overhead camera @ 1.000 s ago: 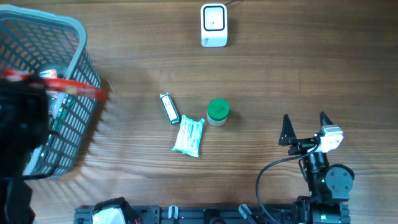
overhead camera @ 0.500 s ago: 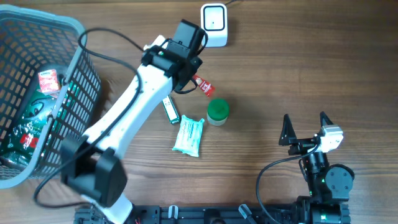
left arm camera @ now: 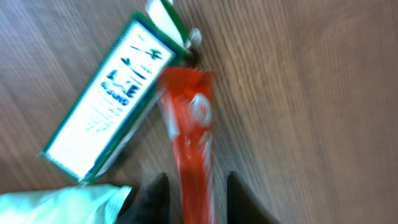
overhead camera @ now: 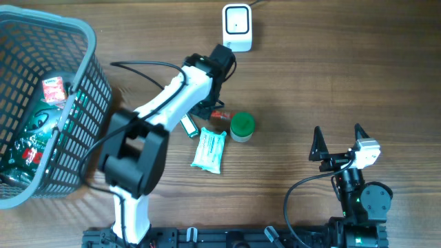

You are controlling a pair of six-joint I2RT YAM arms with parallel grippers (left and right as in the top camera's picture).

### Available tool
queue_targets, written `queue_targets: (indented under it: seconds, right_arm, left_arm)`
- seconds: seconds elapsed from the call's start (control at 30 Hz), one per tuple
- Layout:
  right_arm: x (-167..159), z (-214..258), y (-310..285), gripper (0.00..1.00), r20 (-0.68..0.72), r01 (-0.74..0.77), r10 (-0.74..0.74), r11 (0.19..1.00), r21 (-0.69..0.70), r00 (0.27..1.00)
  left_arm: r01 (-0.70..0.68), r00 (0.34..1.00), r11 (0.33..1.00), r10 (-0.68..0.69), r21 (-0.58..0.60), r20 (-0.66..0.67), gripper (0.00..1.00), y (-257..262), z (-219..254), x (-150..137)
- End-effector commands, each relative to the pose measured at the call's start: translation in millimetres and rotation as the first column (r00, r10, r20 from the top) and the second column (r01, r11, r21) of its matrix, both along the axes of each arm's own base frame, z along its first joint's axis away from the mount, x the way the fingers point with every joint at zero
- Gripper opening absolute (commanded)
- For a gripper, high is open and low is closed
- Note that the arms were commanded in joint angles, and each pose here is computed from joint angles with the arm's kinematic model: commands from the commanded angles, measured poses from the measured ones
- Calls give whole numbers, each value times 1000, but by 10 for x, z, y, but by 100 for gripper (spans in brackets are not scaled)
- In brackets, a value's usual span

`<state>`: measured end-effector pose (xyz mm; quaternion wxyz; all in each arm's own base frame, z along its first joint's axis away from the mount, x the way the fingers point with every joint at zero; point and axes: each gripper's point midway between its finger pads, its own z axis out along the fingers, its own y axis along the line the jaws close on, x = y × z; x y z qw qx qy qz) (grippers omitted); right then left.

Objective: Scan the item barcode
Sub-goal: 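Carry the red sachet past the scanner and lay it on the table, then reach into the basket and grasp the orange Kleenex tissue pack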

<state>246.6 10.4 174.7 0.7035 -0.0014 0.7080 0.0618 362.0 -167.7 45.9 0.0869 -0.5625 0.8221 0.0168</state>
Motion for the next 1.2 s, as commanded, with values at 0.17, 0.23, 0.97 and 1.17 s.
queue_targets:
  seconds: [0.17,0.23,0.97,1.17]
  right_arm:
    - [-2,16,-3,100,9,3,-3,1000,-7,1000]
    - [-2,16,-3,99,9,3,-3,1000,-7,1000]
    - [-2,16,-3,100,9,3,-3,1000,-7,1000]
    - [-2,16,-3,100,9,3,-3,1000,-7,1000]
  left_arm:
    - [96,870,993,-54,-61,490,100,588,2184,364]
    - [62,796,998,-40,-16,604,100,981,2725,281]
    - [-222,920,895,61,388,387,85,4327,2199,-208]
    - [24,953,917,-141,399,267,90,4314,1618,50]
